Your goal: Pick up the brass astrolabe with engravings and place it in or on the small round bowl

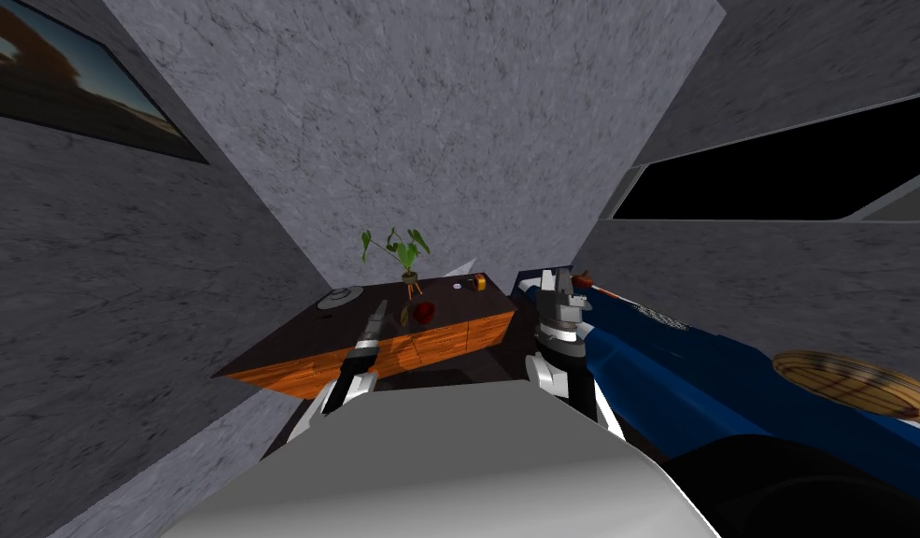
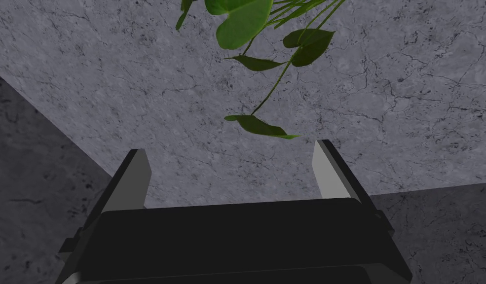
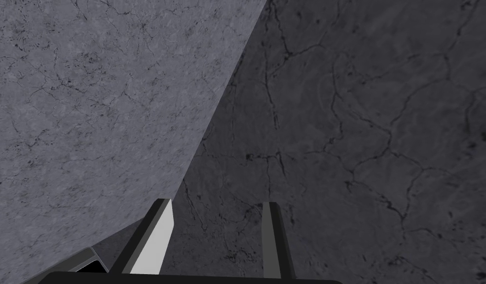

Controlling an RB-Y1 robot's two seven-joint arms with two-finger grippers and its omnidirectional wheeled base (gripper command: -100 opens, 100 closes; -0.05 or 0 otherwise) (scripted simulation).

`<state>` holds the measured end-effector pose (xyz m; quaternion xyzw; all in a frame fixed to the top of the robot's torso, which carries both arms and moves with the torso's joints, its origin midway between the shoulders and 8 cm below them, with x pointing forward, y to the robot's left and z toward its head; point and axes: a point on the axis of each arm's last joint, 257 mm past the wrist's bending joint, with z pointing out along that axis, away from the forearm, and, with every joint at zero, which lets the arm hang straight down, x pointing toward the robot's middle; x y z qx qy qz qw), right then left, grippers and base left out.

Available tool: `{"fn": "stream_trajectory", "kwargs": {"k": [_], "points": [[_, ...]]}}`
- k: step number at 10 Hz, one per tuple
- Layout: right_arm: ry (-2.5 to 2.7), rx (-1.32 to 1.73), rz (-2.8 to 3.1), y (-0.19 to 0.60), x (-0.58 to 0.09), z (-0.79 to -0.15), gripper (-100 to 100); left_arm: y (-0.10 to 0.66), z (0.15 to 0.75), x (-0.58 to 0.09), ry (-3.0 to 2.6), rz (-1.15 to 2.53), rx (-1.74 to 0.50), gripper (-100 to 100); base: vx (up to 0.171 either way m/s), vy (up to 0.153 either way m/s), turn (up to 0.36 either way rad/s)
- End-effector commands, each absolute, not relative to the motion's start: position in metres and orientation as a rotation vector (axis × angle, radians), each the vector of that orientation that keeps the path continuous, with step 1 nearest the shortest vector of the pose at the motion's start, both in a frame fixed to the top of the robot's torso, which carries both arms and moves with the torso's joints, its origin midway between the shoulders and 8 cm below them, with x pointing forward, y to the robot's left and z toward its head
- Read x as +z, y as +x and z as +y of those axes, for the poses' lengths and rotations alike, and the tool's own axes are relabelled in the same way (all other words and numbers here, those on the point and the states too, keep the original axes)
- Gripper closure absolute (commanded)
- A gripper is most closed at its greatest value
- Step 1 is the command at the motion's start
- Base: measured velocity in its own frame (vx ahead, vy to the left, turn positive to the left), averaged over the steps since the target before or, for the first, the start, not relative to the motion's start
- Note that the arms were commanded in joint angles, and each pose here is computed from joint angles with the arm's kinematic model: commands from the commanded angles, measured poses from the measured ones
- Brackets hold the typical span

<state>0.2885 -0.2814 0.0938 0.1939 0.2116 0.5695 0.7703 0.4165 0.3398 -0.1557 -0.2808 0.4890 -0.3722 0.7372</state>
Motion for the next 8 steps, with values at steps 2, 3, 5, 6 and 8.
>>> {"fn": "stream_trajectory", "kwargs": {"k": [2,3,5,6,8], "points": [[0.421,1.235,0.459,0.289,0.094,-0.281,0,0.425,0.347,-0.185,-0.633,1.136,-0.76,-100,0.012,-0.029,0.032],[0.421,1.235,0.459,0.289,0.094,-0.281,0,0.428,0.35,-0.194,-0.627,1.163,-0.729,-100,0.032,-0.042,0.048],[0.42,1.235,0.459,0.289,0.094,-0.281,0,0.43,0.356,-0.218,-0.64,1.214,-0.687,-100,0.024,-0.029,0.015],[0.421,1.235,0.459,0.289,0.094,-0.281,0,0.432,0.359,-0.231,-0.636,1.25,-0.652,-100,0.041,-0.025,0.028],[0.42,1.235,0.459,0.289,0.094,-0.281,0,0.433,0.364,-0.251,-0.64,1.297,-0.612,-100,0.035,-0.021,0.005]]}}
